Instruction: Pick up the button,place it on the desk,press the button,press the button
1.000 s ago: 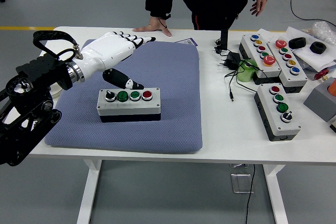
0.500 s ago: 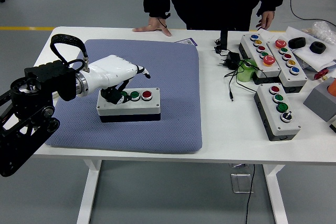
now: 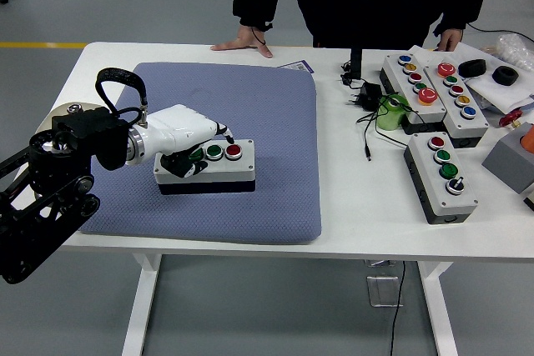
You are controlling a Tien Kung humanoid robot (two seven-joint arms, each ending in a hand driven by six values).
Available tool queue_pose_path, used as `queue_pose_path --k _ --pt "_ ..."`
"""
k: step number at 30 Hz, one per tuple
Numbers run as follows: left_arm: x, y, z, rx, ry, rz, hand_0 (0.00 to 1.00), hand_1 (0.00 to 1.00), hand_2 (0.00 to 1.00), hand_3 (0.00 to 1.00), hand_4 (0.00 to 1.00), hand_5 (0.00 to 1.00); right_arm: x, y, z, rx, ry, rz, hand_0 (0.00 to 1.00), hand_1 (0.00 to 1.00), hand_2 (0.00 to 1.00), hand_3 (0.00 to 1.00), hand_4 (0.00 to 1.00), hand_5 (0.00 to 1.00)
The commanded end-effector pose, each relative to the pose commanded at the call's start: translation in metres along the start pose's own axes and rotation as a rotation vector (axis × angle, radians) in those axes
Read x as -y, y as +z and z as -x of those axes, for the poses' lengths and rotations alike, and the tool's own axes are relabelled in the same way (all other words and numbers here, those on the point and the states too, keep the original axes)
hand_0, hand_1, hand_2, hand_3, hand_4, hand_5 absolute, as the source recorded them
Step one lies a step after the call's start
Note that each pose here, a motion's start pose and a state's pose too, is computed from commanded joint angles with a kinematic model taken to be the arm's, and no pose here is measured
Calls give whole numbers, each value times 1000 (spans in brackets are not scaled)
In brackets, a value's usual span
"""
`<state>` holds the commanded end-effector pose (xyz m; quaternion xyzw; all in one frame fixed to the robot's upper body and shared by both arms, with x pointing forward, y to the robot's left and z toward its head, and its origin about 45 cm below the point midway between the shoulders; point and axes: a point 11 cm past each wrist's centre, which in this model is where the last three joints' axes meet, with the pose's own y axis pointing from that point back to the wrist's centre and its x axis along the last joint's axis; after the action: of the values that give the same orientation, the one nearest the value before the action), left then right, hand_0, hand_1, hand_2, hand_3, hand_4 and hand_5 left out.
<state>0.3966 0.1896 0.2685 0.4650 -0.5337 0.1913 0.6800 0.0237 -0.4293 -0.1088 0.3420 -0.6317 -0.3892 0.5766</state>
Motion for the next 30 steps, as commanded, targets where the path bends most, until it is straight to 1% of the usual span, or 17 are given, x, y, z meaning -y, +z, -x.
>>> queue_pose_path --k 9,18,25,30 --pt "2 2 2 5 -11 9 28 19 62 828 605 2 0 -2 1 1 -1 -3 774 746 748 596 215 159" --pt "10 5 10 23 -44 5 29 17 58 828 605 2 0 -2 0 7 -2 -5 776 746 747 597 214 159" --pt "14 4 22 24 -101 -4 30 16 55 818 608 2 0 1 0 9 -1 1 774 745 748 597 214 158" --pt "14 5 27 20 -112 1 31 15 55 807 609 2 0 3 0 8 0 6 774 745 748 597 214 158"
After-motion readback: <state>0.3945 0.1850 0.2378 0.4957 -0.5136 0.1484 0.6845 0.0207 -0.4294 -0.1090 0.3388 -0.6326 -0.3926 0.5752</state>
